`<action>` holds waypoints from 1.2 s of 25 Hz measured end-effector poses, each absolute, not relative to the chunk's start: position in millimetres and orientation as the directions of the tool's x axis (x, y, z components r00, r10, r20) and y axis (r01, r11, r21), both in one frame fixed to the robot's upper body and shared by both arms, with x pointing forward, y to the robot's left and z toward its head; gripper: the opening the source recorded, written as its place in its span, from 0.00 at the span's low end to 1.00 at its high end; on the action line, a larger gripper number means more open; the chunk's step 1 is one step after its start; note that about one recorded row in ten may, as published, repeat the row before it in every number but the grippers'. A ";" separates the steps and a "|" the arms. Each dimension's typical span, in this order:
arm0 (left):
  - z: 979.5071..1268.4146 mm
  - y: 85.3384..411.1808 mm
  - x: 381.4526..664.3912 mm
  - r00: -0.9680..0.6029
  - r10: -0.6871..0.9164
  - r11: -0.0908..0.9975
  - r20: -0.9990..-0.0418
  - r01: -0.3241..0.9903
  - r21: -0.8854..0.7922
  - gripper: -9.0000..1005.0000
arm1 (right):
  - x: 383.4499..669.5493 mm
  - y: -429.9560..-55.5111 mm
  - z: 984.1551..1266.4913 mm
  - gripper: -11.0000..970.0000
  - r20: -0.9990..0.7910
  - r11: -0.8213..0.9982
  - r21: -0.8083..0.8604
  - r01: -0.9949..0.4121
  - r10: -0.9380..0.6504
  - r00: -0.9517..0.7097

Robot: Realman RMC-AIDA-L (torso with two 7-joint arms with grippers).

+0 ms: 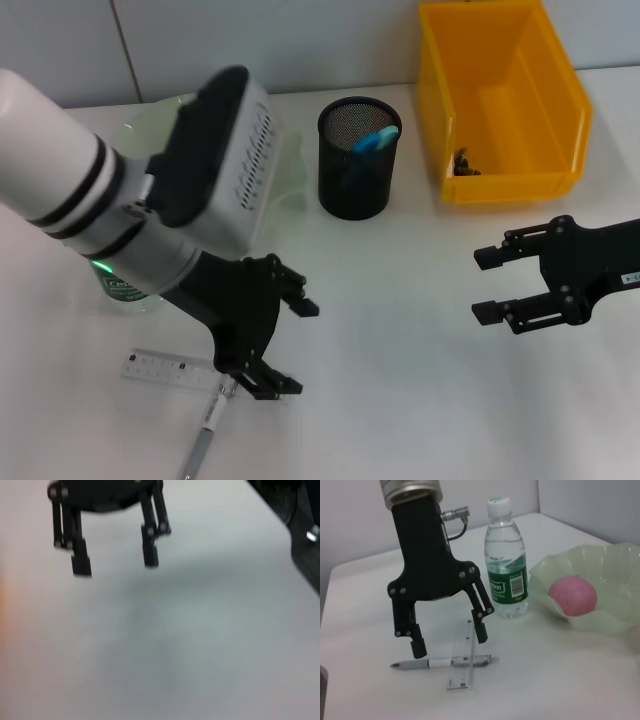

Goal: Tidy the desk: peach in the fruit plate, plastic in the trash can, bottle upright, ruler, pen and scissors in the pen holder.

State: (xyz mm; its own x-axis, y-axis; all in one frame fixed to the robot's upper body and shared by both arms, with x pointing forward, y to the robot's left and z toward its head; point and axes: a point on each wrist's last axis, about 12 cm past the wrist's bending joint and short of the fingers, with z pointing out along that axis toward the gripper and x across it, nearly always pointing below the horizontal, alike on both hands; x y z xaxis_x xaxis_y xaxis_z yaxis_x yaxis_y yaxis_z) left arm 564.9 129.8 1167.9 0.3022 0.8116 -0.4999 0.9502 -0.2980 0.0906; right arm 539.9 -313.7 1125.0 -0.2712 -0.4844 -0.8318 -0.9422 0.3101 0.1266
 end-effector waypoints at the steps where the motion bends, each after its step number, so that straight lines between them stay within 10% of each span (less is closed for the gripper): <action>1: 1166.2 128.6 565.7 0.300 0.822 -0.297 -0.484 0.951 0.085 0.79 | 539.8 -314.2 1124.8 0.73 -0.828 0.311 0.126 -0.942 -0.489 -0.272; 30: 1145.2 102.7 553.0 0.369 0.868 -0.367 -0.332 0.927 0.071 0.79 | 542.0 -313.1 1122.0 0.73 -0.794 0.302 0.125 -0.945 -0.541 -0.277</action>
State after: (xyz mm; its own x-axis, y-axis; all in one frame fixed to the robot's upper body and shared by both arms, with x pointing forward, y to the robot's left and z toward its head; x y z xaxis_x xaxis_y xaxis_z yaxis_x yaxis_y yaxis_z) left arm 553.0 102.7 1145.2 0.3690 0.8680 -0.3321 0.9274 -0.3673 0.0706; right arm 542.0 -313.1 1122.0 -0.2773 -0.5410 -0.7940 -0.9453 0.3016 0.1246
